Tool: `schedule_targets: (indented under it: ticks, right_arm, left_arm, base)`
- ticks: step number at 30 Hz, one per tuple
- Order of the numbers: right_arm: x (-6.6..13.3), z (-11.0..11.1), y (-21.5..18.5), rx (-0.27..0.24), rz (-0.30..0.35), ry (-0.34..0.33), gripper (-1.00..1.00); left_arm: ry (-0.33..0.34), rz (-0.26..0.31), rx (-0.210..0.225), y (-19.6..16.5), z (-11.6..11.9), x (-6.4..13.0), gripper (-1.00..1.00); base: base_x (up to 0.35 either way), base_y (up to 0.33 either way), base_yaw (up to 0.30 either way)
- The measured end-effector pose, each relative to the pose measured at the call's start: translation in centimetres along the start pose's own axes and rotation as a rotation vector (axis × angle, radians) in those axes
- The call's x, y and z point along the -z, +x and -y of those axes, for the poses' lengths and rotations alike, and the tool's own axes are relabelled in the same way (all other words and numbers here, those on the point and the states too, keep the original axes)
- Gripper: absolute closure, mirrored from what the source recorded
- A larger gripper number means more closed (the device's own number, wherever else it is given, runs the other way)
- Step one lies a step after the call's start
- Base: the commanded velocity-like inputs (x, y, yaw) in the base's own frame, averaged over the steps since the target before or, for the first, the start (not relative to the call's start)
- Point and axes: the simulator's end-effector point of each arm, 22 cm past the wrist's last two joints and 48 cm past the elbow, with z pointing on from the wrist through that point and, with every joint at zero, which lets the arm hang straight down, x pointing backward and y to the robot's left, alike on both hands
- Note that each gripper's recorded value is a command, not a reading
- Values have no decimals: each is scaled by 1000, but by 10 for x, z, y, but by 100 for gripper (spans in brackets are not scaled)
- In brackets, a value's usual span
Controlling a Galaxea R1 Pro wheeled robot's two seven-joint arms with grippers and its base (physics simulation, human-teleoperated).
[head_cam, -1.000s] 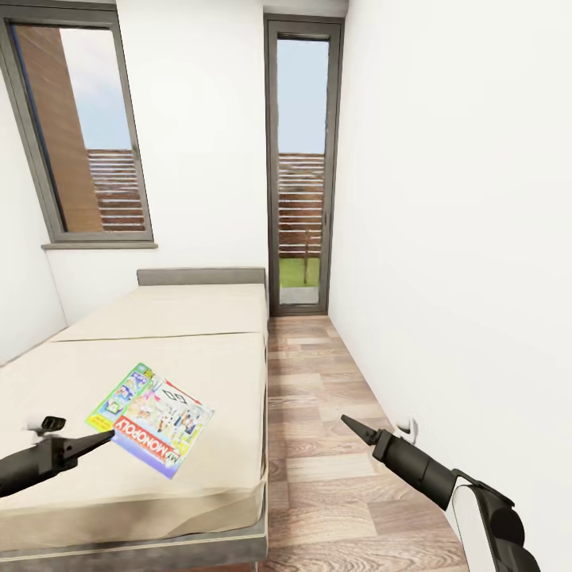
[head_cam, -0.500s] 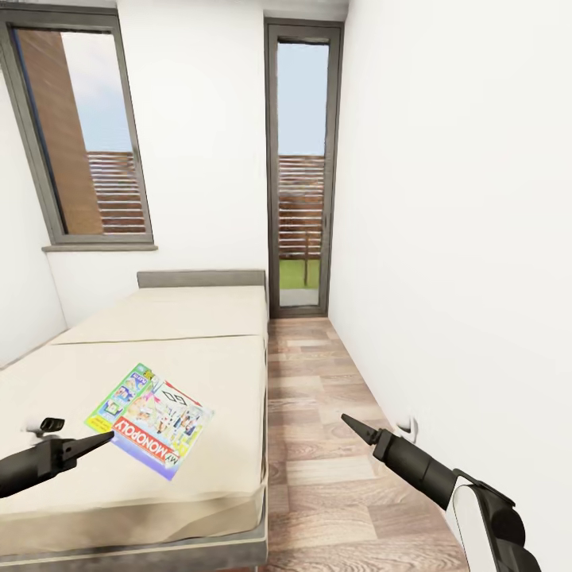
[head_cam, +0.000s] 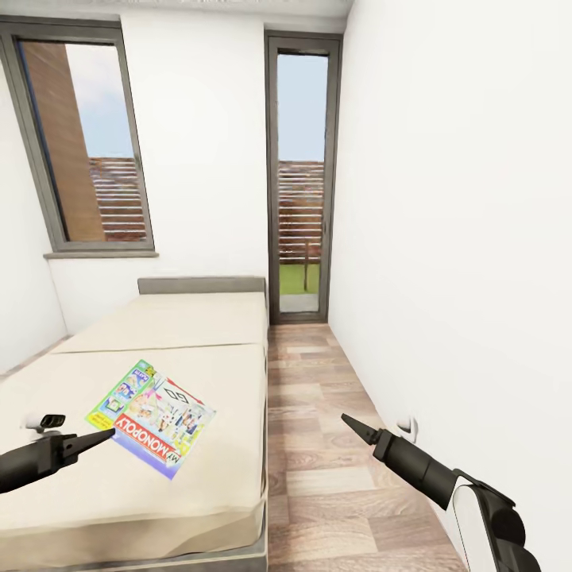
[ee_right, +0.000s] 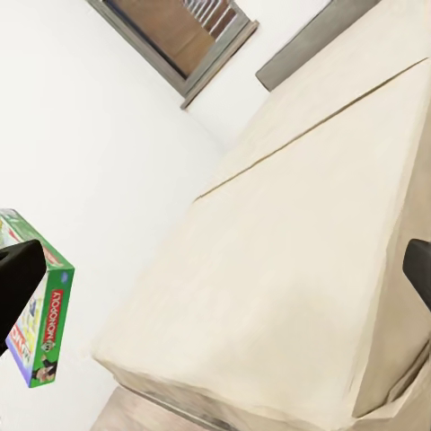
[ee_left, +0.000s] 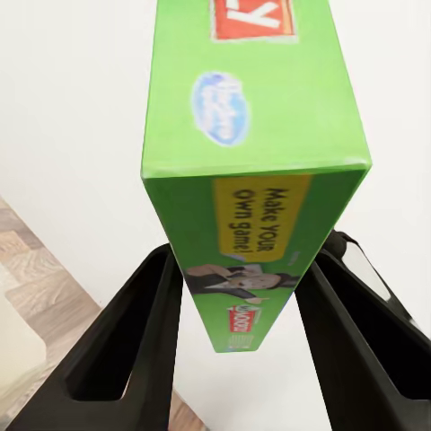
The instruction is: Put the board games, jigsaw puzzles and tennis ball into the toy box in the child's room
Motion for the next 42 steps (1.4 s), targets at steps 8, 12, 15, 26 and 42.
schedule_targets:
  ticks: [8, 12, 15, 26, 42]
  right_arm:
    - [-3, -11, -14, 2, 1, 1, -100]
    - [-5, -14, -21, 0, 1, 5, -100]
    - [-6, -16, -25, -3, -1, 10, -100]
    - [-11, -28, -42, -7, -3, 11, -100]
    - [-15, -53, -69, -2, 1, 4, -100]
  left_arm:
    - [0, 0, -1, -15, 9, -3, 100]
    - [0, -1, 8, -22, 13, -4, 100]
    - [-2, -3, 25, -27, 15, -5, 100]
    - [-4, -5, 37, -45, 25, -10, 100]
    - [-1, -2, 30, -74, 46, -14, 100]
  base:
    - [0, 0, 0]
    - [0, 0, 0]
    - [0, 0, 0]
    - [0, 0, 0]
    - [0, 0, 0]
